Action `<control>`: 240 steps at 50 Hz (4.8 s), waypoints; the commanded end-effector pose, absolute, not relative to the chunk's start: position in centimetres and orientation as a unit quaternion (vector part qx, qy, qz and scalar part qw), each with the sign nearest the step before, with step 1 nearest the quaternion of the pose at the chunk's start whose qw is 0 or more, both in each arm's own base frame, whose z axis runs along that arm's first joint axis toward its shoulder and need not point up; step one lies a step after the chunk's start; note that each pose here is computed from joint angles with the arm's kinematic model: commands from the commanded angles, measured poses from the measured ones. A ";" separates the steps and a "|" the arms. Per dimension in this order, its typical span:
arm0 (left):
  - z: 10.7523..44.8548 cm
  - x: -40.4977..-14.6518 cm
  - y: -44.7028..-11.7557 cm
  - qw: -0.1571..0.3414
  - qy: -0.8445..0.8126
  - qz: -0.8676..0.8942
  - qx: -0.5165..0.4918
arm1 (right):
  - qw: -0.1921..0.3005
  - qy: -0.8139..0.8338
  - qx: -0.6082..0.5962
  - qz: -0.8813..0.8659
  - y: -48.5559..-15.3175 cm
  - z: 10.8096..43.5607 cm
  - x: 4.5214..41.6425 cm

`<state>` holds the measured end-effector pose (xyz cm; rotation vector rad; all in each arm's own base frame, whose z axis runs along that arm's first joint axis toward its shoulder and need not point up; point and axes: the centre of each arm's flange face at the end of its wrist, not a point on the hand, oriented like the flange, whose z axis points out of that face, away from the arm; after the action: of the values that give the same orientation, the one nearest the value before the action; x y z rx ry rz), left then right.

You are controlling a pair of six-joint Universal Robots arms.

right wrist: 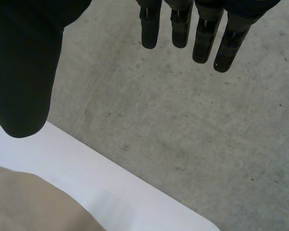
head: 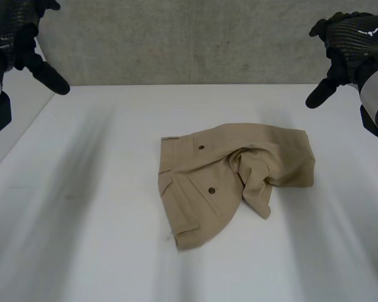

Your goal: Fold the shorts.

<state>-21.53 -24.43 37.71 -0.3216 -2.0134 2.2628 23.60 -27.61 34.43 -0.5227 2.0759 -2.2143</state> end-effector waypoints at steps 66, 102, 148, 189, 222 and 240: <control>25.7 -22.0 -24.4 -0.013 -0.708 0.689 -0.153 | 0.194 0.598 -0.498 -0.598 -15.7 17.2 40.2; 32.3 -15.4 -25.6 -0.020 -0.642 0.765 -0.048 | 0.000 0.591 -0.195 -0.782 -29.8 31.9 30.9; 14.8 -36.3 -21.5 0.089 -0.798 0.546 -0.238 | 0.009 0.749 -0.198 -0.633 -30.6 17.7 22.3; 26.5 -26.7 -23.2 0.052 -0.710 0.679 -0.180 | 0.134 0.813 -0.066 -0.563 -27.3 19.6 20.5; 26.2 -27.2 -24.1 0.051 -0.711 0.678 -0.178 | 0.089 0.751 -0.373 -0.538 -18.5 17.7 23.5; 26.0 -26.9 -24.2 0.046 -0.716 0.674 -0.176 | 0.026 0.729 -0.413 -0.545 -20.4 13.2 24.5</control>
<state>-26.88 -24.27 26.07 -0.5352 -2.1827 2.0599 24.42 -19.52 13.55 -1.2818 2.2589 -1.6196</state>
